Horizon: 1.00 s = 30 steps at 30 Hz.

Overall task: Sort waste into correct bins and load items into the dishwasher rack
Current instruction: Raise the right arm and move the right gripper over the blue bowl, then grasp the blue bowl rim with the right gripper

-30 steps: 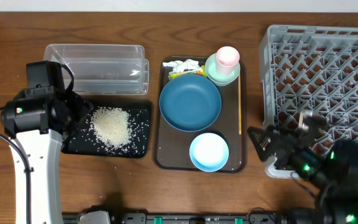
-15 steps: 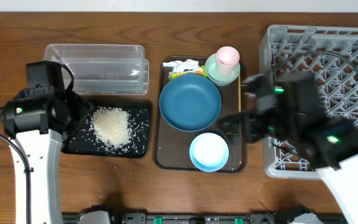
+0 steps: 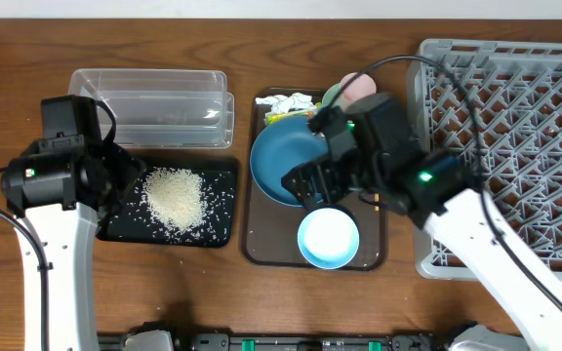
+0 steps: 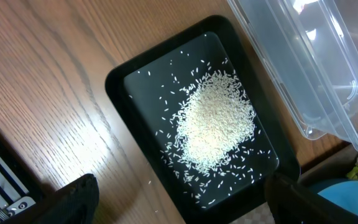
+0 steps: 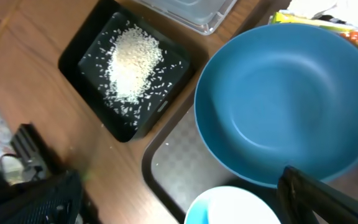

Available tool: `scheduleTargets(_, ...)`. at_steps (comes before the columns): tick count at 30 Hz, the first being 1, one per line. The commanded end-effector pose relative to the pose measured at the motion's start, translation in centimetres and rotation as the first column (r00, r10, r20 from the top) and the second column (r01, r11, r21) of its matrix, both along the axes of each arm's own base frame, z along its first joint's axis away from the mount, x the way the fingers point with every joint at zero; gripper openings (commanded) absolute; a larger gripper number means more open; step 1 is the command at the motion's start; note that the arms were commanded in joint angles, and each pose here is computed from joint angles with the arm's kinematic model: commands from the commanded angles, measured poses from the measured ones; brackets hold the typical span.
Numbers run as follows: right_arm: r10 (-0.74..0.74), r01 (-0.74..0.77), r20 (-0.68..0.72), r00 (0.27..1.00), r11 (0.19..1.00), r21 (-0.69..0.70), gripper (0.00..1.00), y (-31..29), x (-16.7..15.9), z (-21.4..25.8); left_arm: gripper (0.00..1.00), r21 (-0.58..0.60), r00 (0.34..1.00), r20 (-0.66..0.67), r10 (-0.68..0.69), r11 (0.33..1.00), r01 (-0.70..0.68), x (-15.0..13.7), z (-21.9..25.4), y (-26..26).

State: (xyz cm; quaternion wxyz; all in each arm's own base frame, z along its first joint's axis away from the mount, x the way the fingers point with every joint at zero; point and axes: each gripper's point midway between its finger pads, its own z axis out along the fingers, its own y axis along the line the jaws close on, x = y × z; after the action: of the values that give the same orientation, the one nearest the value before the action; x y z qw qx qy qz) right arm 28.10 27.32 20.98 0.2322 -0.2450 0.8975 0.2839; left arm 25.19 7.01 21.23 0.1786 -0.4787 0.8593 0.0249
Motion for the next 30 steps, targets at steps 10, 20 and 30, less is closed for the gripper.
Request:
scheduleTargets(10,0.005,0.042,0.118,0.993,0.917,-0.398,0.79,4.2,1.1,-10.6,0.88,0.007,1.000,0.010,0.016,1.000,-0.016,0.1,0.4,0.3)
scheduleTargets(20,0.034,0.015,0.103,0.994,0.896,-0.443,0.64,5.8,1.0,-14.3,0.88,0.007,1.000,0.010,0.016,1.000,-0.016,0.1,0.4,0.3)
scheduleTargets(30,0.037,0.013,0.102,0.994,0.896,-0.444,0.51,6.8,1.7,-16.8,0.88,0.007,1.000,0.010,0.015,1.000,-0.015,0.1,0.4,0.3)
